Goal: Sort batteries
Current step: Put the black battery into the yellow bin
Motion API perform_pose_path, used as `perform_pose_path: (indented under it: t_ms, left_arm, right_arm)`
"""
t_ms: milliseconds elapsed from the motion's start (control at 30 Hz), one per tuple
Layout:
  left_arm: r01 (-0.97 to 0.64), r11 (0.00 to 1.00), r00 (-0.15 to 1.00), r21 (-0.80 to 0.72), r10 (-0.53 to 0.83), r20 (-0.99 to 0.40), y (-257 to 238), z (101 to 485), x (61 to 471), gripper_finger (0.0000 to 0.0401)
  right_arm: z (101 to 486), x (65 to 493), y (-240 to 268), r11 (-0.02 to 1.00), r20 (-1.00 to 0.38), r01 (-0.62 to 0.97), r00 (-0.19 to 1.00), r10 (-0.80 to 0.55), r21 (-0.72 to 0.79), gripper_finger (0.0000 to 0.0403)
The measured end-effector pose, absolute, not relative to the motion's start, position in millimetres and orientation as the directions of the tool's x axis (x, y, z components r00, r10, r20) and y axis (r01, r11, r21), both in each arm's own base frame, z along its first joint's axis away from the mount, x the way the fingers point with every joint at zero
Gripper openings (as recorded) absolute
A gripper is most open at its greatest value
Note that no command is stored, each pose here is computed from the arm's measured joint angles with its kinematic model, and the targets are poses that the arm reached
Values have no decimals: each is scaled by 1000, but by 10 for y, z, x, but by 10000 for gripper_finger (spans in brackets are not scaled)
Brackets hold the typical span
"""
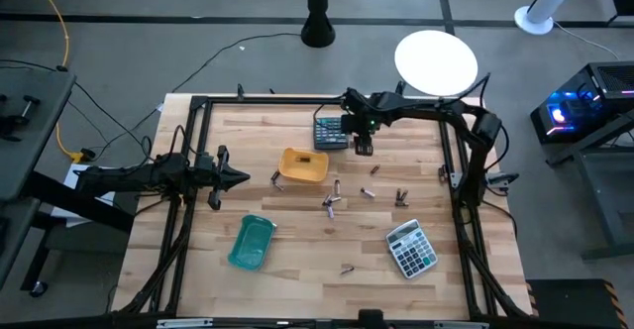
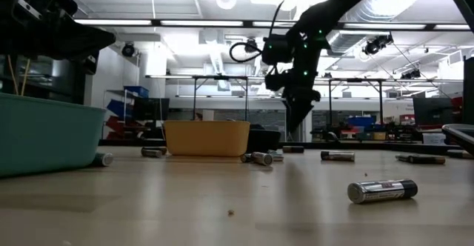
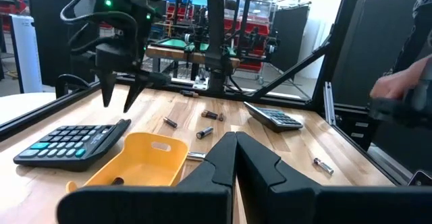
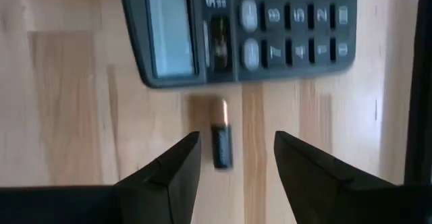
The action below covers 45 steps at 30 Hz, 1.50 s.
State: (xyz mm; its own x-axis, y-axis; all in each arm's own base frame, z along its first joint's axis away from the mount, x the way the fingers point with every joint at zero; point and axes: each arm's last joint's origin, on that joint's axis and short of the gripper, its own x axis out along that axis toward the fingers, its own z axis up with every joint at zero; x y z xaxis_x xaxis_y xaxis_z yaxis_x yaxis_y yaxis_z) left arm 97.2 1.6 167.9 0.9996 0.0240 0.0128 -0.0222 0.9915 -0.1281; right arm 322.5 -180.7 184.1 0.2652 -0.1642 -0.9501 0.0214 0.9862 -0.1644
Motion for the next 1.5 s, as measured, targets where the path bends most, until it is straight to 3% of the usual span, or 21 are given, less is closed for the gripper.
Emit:
perform_pose_path:
  t_ms: [400,467,600,633,733,900,1100,1333,1500]
  left_arm:
    - [-21,992,1000,-128,23,12,15,1678,972,1]
    - [-22,992,1000,-128,24,13,15,1679,972,1]
    - [-22,992,1000,-128,23,13,15,1679,972,1]
    - [-21,992,1000,-128,23,13,15,1678,972,1]
    - [-23,992,1000,-128,24,12,16,1678,973,1]
    - [-22,992,1000,-128,23,10,15,1676,974,1]
    - [-22,992,1000,-128,24,9,16,1676,974,1]
    - [-22,992,1000,-128,24,10,16,1676,974,1]
    - [-22,992,1000,-128,24,9,16,1676,974,1]
  right_arm:
    - [1210,3340,-1887,977,-983,176,117,-140,-118,171]
    - [1201,3331,-1870,982,-988,175,117,-99,-78,140]
    - [1316,3285,-1806,983,-992,185,122,-32,-9,29]
    - [1374,3263,-1789,982,-991,191,131,-18,7,23]
    - [1591,3132,-1693,971,-992,230,119,38,65,28]
    - [2244,3110,-1531,947,-914,256,397,81,195,20]
    - [2576,3433,-1124,937,-740,167,661,124,306,47]
    - [2364,3808,-729,947,-714,212,700,25,240,112]
    - [2298,3877,-765,935,-704,301,705,-85,189,155]
